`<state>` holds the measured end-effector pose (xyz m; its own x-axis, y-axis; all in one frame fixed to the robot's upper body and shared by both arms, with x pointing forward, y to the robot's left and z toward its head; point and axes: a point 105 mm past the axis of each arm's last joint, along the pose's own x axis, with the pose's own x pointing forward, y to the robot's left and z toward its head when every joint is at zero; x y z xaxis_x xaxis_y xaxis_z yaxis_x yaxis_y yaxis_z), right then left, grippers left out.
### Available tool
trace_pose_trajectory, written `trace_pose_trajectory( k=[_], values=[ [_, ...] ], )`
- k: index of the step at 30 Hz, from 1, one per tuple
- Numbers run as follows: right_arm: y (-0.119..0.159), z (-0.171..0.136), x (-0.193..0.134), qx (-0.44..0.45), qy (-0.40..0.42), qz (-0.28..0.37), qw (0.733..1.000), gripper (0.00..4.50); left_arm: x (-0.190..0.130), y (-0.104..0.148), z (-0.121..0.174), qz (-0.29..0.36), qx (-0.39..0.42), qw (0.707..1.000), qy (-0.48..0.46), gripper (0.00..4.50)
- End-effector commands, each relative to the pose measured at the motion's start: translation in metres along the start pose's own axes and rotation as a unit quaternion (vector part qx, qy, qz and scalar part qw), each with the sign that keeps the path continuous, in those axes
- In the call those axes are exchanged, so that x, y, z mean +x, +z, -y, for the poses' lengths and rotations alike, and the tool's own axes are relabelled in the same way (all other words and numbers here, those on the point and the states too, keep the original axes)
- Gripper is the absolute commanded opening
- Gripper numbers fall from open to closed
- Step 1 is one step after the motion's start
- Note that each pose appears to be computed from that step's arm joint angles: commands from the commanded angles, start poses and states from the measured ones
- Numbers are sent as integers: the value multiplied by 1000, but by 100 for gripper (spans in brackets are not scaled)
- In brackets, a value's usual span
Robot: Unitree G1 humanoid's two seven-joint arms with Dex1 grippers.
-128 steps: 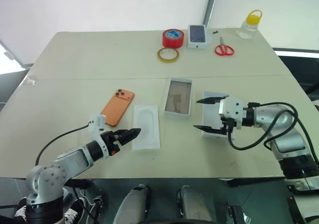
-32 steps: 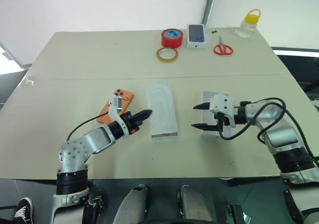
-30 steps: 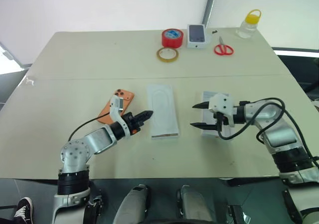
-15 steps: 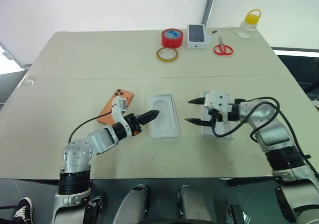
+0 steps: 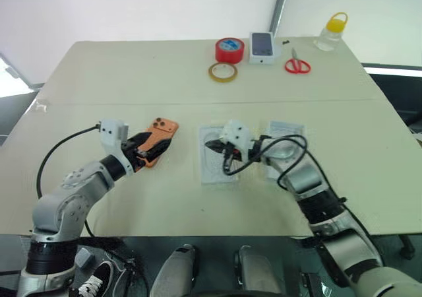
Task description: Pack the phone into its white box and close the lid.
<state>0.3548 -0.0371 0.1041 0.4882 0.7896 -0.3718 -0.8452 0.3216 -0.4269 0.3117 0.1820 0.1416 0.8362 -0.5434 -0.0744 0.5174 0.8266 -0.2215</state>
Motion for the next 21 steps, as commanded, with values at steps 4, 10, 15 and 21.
trace_pose_trajectory(
  k=[4,10,15,21],
  values=[
    [-16,7,-3,-81,5,-55,995,2,-4,11,3,28,22,999,-1,401],
    [-22,10,-11,-89,15,-69,994,2,-2,11,4,30,26,999,1,401],
    [-17,11,-12,-98,10,-65,993,2,1,12,5,36,21,999,-2,401],
    [31,34,-24,15,-26,43,999,2,5,12,7,35,22,999,-6,401]
  ],
)
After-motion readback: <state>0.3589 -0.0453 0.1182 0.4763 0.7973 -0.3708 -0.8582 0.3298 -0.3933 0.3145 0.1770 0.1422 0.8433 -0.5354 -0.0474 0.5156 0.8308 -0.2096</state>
